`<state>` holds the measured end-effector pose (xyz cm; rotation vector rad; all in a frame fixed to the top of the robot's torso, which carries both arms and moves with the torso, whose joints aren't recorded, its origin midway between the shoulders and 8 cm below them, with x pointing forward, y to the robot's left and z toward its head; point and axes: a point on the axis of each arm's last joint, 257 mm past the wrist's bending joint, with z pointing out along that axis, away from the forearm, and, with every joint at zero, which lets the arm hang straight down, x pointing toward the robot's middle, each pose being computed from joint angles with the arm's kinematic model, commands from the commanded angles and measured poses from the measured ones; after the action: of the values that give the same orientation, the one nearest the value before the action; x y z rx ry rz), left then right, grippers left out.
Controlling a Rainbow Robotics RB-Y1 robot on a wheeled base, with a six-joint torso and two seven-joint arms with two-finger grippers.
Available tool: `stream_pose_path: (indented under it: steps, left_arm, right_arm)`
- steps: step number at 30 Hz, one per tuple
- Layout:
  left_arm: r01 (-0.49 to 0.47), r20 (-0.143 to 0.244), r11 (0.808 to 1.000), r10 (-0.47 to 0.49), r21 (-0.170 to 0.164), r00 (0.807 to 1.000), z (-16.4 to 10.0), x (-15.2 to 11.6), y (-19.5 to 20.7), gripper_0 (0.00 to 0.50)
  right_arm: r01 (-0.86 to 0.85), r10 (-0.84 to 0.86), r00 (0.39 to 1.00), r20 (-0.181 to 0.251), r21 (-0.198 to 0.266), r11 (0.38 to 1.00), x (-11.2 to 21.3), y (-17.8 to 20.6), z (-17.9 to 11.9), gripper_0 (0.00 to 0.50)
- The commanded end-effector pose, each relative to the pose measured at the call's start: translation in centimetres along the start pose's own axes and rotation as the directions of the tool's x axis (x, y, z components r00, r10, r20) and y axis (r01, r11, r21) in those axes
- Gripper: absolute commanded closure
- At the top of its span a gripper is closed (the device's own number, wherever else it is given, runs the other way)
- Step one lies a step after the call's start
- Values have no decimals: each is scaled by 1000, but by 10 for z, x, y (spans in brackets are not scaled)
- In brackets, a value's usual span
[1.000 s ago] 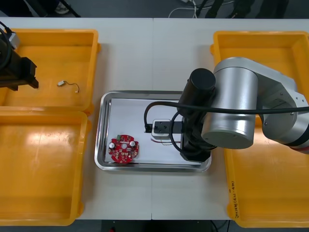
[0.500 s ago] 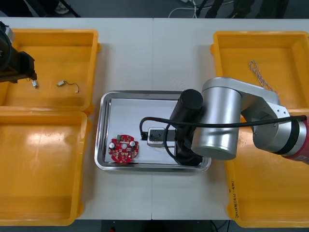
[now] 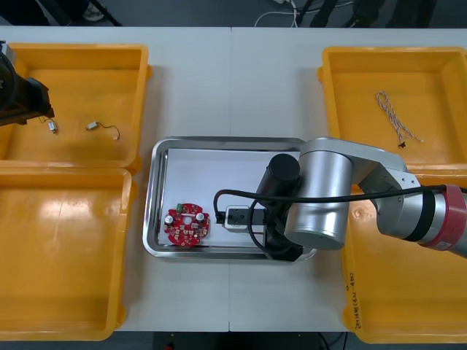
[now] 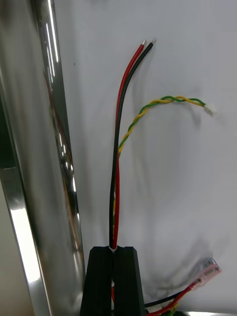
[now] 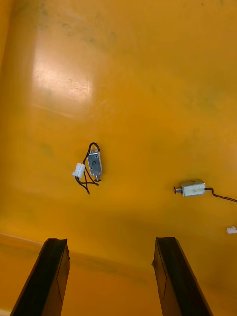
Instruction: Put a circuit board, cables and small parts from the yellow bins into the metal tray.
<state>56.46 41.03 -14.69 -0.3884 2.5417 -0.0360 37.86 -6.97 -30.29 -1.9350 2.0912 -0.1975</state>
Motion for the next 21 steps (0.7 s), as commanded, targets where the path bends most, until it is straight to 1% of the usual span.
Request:
stream_pose_path:
  steps: [1,6,9,10,11,12,13,14,16,17,21]
  left_arm:
    - [-107,107,994,108,-8,988,-28,-45,10,0]
    - [-100,105,995,99,-1,989,-20,-49,13,0]
    - [-96,102,995,95,7,990,-16,-51,14,0]
    - [-95,102,995,93,10,990,-13,-51,15,0]
    - [-107,105,994,106,11,989,-12,-52,15,0]
    - [-107,107,994,106,11,989,-11,-53,16,0]
    - [-109,107,994,107,13,989,-8,-52,17,0]
    - [-106,108,994,103,14,989,-6,-53,18,0]
    - [-106,111,994,104,16,988,-4,-54,19,0]
    - [-110,111,994,107,15,988,-2,-55,18,0]
    - [-117,105,993,116,7,988,8,-55,17,0]
  right_arm:
    - [10,-9,1000,21,-23,1000,-11,16,8,500]
    - [8,-8,999,35,-9,1000,-15,15,10,500]
    - [17,-18,999,41,25,1000,-18,8,9,500]
    - [22,-24,999,43,43,999,-20,5,9,481]
    - [29,-32,999,44,60,998,-22,1,8,334]
    - [30,-33,998,46,66,997,-23,0,7,220]
    - [32,-36,998,47,80,996,-24,-2,7,37]
    - [34,-39,998,50,85,996,-26,-3,6,27]
    - [31,-36,998,50,95,995,-26,-7,5,26]
    - [28,-33,998,51,99,995,-26,-9,4,0]
    - [18,-24,998,56,104,994,-27,-12,2,0]
